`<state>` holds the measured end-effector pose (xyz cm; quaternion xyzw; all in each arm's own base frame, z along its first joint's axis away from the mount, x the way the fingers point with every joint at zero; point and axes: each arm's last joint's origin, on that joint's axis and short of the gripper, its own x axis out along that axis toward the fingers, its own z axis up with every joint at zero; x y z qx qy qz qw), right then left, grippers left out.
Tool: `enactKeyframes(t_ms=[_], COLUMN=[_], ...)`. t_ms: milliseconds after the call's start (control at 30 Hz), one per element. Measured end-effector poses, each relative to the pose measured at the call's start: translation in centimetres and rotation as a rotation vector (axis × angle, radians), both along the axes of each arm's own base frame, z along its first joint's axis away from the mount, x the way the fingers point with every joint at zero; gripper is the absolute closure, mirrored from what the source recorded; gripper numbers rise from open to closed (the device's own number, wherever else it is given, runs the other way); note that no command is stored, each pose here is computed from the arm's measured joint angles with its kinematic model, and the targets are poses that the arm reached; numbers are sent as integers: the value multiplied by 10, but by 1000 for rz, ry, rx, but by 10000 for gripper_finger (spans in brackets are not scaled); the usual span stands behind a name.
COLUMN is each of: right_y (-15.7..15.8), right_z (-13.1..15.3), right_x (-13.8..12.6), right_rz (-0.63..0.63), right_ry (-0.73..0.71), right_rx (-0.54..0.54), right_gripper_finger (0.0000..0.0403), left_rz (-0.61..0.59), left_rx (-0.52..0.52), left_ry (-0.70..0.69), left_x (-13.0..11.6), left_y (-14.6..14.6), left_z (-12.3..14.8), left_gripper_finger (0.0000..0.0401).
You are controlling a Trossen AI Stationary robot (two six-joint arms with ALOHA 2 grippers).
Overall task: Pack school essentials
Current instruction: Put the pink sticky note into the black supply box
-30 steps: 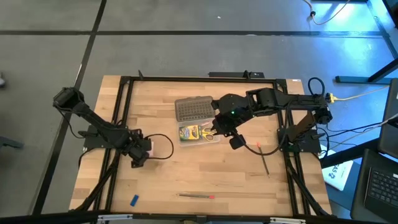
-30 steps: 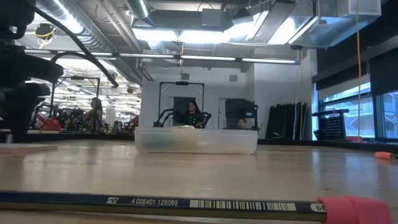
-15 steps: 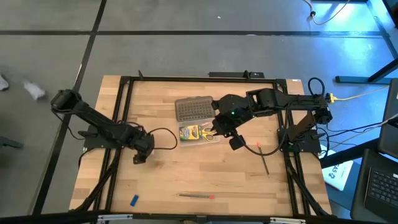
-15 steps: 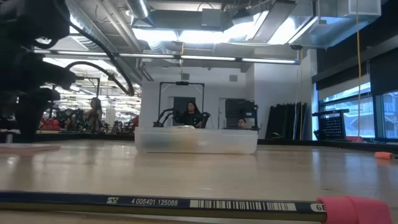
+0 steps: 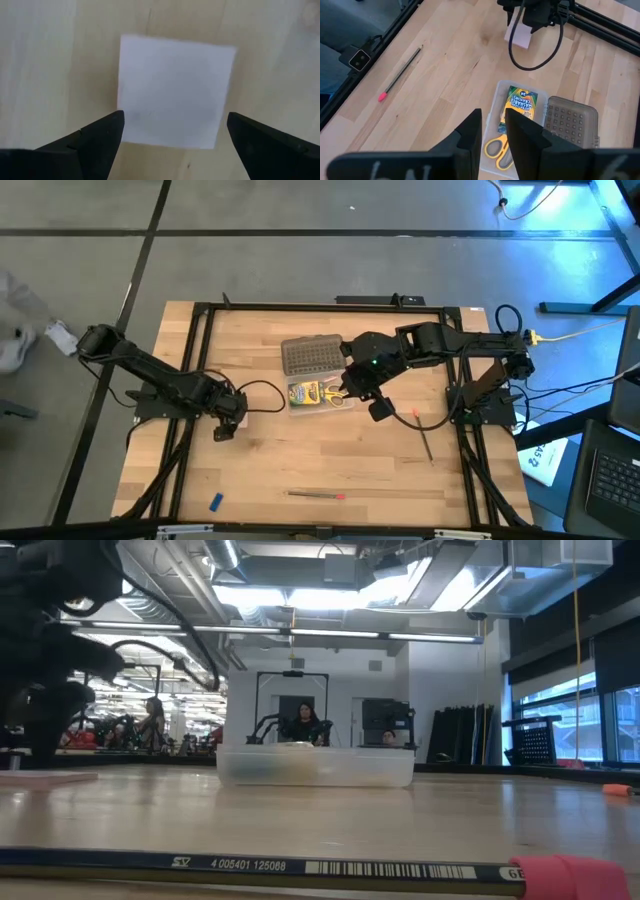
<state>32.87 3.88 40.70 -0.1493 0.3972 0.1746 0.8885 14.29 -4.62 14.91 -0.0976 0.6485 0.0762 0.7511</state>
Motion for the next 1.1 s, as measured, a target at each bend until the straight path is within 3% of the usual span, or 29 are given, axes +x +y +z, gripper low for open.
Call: enactKeyframes(t_ms=[1100], right_y=[0], right_z=[0], right_x=[0], right_rz=[0], right_ry=[0], right_rx=[0], right_gripper_finger=[315], left_rz=[-36], left_rx=[28], left_ry=[-46], left_x=[4], left_y=[2], left_z=[-2], left_gripper_finger=[52])
